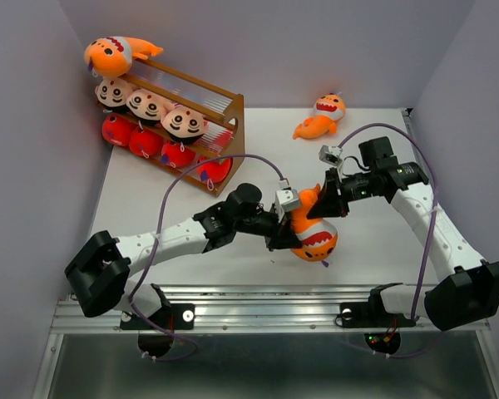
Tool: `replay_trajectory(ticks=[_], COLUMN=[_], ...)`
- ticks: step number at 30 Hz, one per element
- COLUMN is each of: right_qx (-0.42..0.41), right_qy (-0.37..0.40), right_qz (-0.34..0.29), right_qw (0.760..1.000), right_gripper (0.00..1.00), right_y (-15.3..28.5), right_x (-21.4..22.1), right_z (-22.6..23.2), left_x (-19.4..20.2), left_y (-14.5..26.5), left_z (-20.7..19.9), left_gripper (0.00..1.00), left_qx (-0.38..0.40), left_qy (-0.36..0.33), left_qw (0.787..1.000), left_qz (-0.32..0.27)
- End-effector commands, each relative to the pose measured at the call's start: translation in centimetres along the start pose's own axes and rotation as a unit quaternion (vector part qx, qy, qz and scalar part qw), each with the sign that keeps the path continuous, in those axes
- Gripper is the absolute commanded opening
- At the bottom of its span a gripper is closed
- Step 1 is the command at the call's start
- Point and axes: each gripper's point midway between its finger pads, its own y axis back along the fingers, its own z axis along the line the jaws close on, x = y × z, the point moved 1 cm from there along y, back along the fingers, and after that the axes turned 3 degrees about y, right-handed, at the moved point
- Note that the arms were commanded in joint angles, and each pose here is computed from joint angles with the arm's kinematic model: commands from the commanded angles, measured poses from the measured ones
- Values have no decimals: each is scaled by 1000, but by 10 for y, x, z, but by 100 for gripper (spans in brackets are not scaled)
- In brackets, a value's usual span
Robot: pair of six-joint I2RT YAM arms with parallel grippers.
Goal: Place and organize the stuffed toys onto the shelf
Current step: Pass the stuffed toy from the left arm to the right, then pass the stuffed toy from the right arm to the left
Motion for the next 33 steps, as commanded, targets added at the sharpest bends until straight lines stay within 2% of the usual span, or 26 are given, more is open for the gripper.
replay_trajectory(ticks=[1, 2, 3, 4, 5, 7, 9, 11, 15, 16, 18, 19, 22, 26, 33], right_qx=[21, 30, 41, 49, 68, 121, 182, 229, 279, 304, 328, 345, 345, 324, 295], right_qy=[7, 8, 9, 0, -3, -18, -60, -110, -212, -252, -289, -322, -369, -417, -433], right_qz=[-14, -14, -14, -19, -28, -38, -72, -112, -191, -209, -230, -247, -277, -296, -299], right_qw=[1000, 999, 999, 999, 997, 992, 979, 961, 917, 895, 869, 846, 818, 796, 798], right_gripper=[1, 1, 1, 1, 1, 1, 1, 1, 1, 1, 1, 1, 1, 1, 1], right_y=[1, 2, 4, 5, 10, 20, 38, 54, 86, 93, 101, 108, 108, 105, 96], right_x=[-22, -24, -28, -32, -38, -46, -62, -74, -85, -85, -85, -83, -81, -72, -63], right_z=[1, 0, -1, -2, -8, -24, -46, -64, -91, -100, -110, -117, -119, -120, -115], left_x=[-41, -46, -50, -56, -63, -71, -77, -85, -88, -89, -93, -96, -108, -128, -153], left_y=[12, 16, 26, 34, 46, 60, 77, 88, 91, 85, 77, 74, 66, 48, 24], left_z=[-7, -8, -10, -5, -10, -10, -10, -7, 2, 4, 7, 7, 17, 17, 16], left_gripper=[0, 2, 14, 20, 39, 58, 79, 87, 92, 92, 93, 93, 93, 93, 93], left_qx=[-27, -36, -49, -78, -85, -109, -131, -149, -172, -171, -171, -168, -185, -182, -175], left_qy=[-37, -39, -41, -31, -35, -27, -16, 8, 52, 75, 90, 106, 139, 154, 154], left_qw=[996, 995, 992, 988, 982, 973, 959, 945, 931, 929, 926, 923, 908, 903, 904], left_qz=[-74, -88, -109, -133, -163, -201, -249, -292, -318, -319, -323, -329, -350, -356, -359])
